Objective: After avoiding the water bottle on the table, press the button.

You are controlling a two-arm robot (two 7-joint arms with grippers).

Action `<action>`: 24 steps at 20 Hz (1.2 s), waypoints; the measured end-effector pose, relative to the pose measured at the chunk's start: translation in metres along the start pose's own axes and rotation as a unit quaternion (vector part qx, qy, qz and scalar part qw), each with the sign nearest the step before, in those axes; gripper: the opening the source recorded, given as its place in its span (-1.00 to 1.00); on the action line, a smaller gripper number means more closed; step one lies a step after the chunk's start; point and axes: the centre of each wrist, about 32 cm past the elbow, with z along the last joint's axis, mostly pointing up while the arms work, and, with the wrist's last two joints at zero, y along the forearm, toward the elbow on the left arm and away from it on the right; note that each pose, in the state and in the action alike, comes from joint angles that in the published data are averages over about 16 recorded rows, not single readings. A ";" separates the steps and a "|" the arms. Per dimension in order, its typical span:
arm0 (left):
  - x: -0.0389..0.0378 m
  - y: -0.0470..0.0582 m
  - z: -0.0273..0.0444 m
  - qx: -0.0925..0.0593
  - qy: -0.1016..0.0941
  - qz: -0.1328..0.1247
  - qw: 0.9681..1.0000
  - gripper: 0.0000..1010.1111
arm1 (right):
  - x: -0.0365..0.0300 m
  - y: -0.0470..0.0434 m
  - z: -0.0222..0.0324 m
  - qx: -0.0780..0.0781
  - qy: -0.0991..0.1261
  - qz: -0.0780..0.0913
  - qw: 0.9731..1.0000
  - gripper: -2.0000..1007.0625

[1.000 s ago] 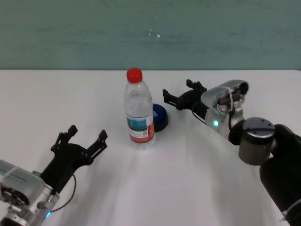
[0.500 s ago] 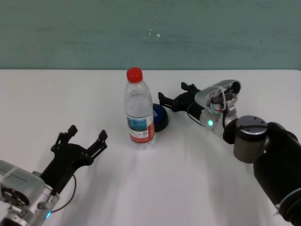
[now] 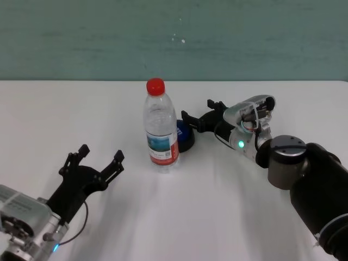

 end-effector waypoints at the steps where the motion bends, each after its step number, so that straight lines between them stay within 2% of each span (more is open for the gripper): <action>1: 0.0000 0.000 0.0000 0.000 0.000 0.000 1.000 1.00 | 0.0000 0.0002 -0.0008 -0.001 0.001 0.000 1.000 0.99; 10: 0.0000 0.000 0.0000 0.000 0.000 0.000 1.000 1.00 | 0.0007 0.0012 -0.0070 -0.009 0.013 0.001 1.000 0.99; 13: 0.0000 0.000 0.0000 0.000 0.000 0.000 1.000 1.00 | 0.0006 0.0004 -0.0075 -0.009 0.015 0.000 1.000 0.99; 18: 0.0000 0.000 0.0000 0.000 0.000 0.000 1.000 1.00 | -0.0006 -0.0038 -0.0040 -0.001 0.010 -0.005 1.000 0.99; 24: 0.0000 0.000 0.0000 0.000 0.000 0.000 1.000 1.00 | -0.0027 -0.0126 0.0051 0.015 -0.003 -0.012 1.000 0.99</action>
